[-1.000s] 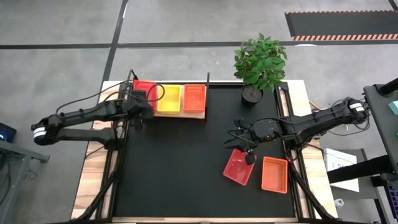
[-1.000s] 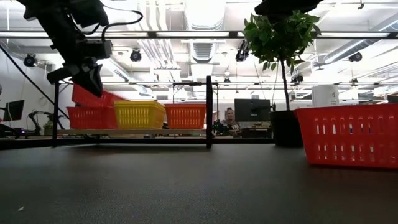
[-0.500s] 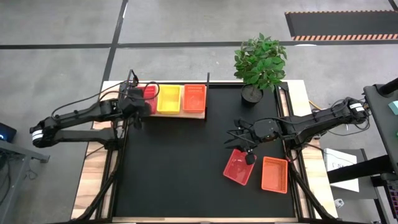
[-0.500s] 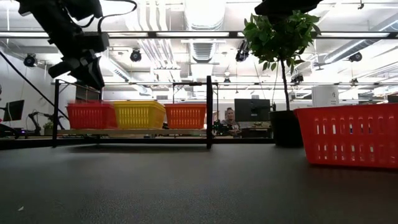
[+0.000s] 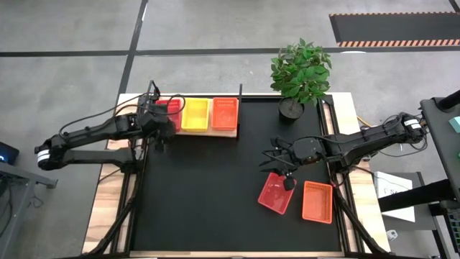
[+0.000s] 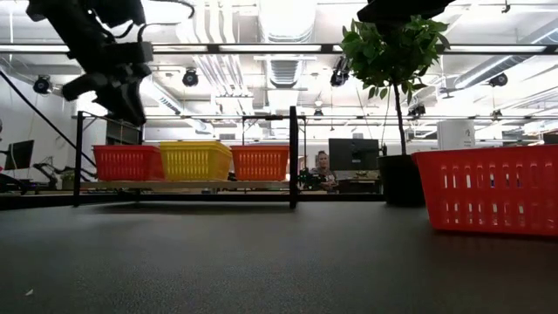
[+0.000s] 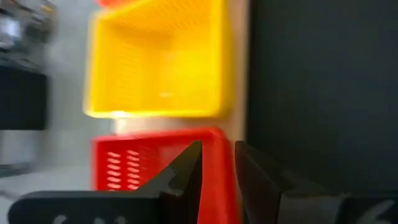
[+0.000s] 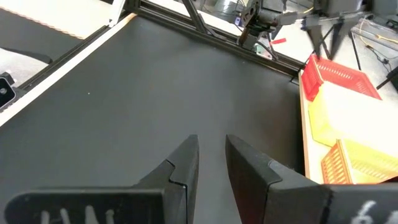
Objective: Stack baskets on shelf by color
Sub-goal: Stack the top red bin on top of the other red bin on the shelf, then stack the red bin on top of the other red bins on the shelf
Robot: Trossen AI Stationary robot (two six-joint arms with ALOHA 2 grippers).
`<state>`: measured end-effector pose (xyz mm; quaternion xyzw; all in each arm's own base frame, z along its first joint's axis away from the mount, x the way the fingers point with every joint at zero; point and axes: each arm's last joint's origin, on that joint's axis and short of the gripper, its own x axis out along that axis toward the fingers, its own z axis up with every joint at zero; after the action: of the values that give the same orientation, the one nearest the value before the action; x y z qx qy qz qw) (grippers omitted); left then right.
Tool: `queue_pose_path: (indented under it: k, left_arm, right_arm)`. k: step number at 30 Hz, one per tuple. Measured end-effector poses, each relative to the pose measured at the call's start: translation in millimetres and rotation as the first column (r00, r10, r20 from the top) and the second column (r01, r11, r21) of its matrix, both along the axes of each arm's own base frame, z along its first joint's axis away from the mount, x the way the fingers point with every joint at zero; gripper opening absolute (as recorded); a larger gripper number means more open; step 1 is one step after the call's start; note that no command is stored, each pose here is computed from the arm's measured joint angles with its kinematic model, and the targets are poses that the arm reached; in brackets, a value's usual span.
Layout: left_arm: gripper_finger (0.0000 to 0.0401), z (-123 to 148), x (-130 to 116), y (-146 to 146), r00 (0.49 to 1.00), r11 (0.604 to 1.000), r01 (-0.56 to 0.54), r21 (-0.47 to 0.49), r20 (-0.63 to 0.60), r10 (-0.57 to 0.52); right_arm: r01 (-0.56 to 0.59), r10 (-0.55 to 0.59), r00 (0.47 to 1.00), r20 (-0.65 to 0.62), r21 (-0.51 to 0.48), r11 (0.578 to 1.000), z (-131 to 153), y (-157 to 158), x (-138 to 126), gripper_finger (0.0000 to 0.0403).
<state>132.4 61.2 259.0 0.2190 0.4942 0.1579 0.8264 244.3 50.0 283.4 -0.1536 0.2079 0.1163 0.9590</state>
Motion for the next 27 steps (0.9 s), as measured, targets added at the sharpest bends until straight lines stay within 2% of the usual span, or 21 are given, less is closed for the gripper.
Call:
queue_pose_path:
  k: [5, 8, 11, 14, 16, 20, 23, 26, 27]
  left_arm:
    - [0.0075, -13.6, -8.8, -4.5, 0.986, 0.989, -0.057, -0.133, -0.161, 0.035]
    - [0.0048, -29.5, -9.4, -4.4, 0.964, 0.98, -0.107, -0.17, -0.26, 0.06]
    - [0.0011, -41.4, -5.7, 0.8, 0.933, 0.985, -0.161, -0.069, -0.335, 0.129]
    - [0.0008, -49.5, -1.7, 6.9, 0.888, 0.973, -0.22, 0.072, -0.398, 0.23]
    - [0.001, -51.5, 1.4, 9.0, 0.873, 0.969, -0.228, 0.099, -0.419, 0.249]
    - [0.0002, -54.8, 6.7, 10.9, 0.872, 0.969, -0.228, 0.09, -0.425, 0.244]
    - [0.0001, -56.8, 8.6, 9.4, 0.887, 0.967, -0.255, 0.007, -0.397, 0.237]
    - [0.0001, -55.9, 11.5, 6.2, 0.9, 0.94, -0.329, -0.089, -0.33, 0.283]
    - [0.0001, -53.4, 12.1, 4.3, 0.904, 0.94, -0.328, -0.091, -0.319, 0.285]
  right_arm:
    - [0.0, 0.0, 1.0, 0.0, 0.0, 1.0, 0.0, -0.1, 0.0, 0.0073]
    - [-0.003, 0.003, 1.0, 0.002, -0.006, 1.0, -0.1, 0.0, 0.0, 0.0073]
    - [-0.003, 0.003, 1.0, 0.013, -0.007, 1.0, 0.9, 0.0, 0.5, 0.0073]
    - [-0.002, 0.002, 1.0, 0.016, -0.005, 1.0, 1.2, 0.0, 0.6, 0.0073]
    - [-0.001, 0.001, 1.0, 0.015, -0.003, 1.0, 1.1, 0.0, 0.6, 0.0073]
    - [0.0, 0.0, 1.0, 0.015, -0.001, 1.0, 1.2, 0.0, 0.6, 0.0073]
    - [0.001, -0.001, 1.0, 0.014, 0.0, 1.0, 1.0, 0.0, 0.6, 0.0073]
    - [0.004, -0.004, 1.0, 0.013, 0.006, 1.0, 1.0, 0.0, 0.6, 0.0073]
    - [0.004, -0.004, 1.0, 0.012, 0.006, 1.0, 0.6, 0.0, 0.5, 0.0073]
